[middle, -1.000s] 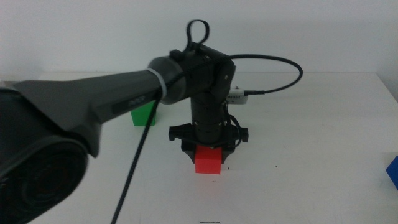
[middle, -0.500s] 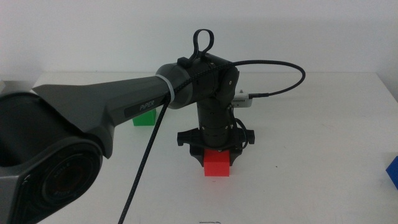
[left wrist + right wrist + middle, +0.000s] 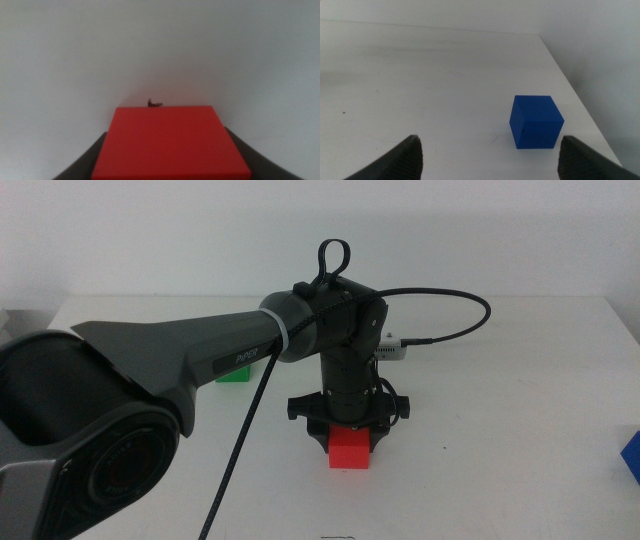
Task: Stack red cubes first, then green, then blue cubes in a specific spot.
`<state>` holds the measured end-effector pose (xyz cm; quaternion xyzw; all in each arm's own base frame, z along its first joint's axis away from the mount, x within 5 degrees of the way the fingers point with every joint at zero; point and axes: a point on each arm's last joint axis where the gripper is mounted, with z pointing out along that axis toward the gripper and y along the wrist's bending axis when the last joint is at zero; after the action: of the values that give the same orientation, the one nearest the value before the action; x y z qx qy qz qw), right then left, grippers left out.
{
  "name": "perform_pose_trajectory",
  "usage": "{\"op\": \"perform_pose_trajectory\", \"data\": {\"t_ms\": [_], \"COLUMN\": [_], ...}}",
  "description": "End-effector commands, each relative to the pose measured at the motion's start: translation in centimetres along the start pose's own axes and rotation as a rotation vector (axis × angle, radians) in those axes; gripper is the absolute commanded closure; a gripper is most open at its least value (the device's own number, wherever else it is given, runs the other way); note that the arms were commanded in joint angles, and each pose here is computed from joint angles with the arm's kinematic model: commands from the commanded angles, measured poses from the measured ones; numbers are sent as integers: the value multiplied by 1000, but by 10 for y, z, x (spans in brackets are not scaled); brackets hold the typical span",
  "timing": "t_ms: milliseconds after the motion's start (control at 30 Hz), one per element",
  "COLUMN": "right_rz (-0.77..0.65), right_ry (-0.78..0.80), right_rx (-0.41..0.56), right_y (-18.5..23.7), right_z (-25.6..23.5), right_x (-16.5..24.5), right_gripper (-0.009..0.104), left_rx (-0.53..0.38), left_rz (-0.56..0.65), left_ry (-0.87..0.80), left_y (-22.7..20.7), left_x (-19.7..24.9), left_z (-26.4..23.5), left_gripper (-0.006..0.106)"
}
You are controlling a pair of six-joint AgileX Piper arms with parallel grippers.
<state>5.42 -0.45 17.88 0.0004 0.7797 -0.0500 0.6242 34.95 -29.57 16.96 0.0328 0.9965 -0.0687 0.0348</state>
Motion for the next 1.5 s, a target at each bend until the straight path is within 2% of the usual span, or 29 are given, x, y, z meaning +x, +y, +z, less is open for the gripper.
{"op": "perform_pose_trajectory", "data": {"t_ms": [0,67,100,167,200,533,900,1133,1367,1467], "right_rz": [-16,-16,-16,-16,-16,-16,-16,-16,-16,-16], "right_ry": [-97,-97,-97,-97,-97,-97,-97,-97,-97,-97], "right_rx": [17,17,17,17,17,17,17,17,17,17], "right_y": [-1,-1,-1,-1,-1,-1,-1,-1,-1,-1], "right_z": [-2,-2,-2,-2,-2,-2,-2,-2,-2,-2], "right_x": [-10,-10,-10,-10,-10,-10,-10,-10,-10,-10], "right_gripper": [12,12,12,12,12,12,12,12,12,12], "left_rx": [61,63,66,70,70,47,93,95,125,111], "left_rz": [4,13,33,51,54,58,75,-5,24,9], "left_ry": [-73,-77,-82,-89,-88,-52,-170,-215,-235,-271], "left_y": [-6,-7,-8,-10,-10,-7,3,43,108,130], "left_x": [-3,-4,-5,-6,-7,-2,5,0,-25,-37], "left_z": [-38,-42,-46,-52,-53,-64,-125,-169,-192,-199], "left_gripper": [56,40,24,8,7,7,7,7,7,7]}}
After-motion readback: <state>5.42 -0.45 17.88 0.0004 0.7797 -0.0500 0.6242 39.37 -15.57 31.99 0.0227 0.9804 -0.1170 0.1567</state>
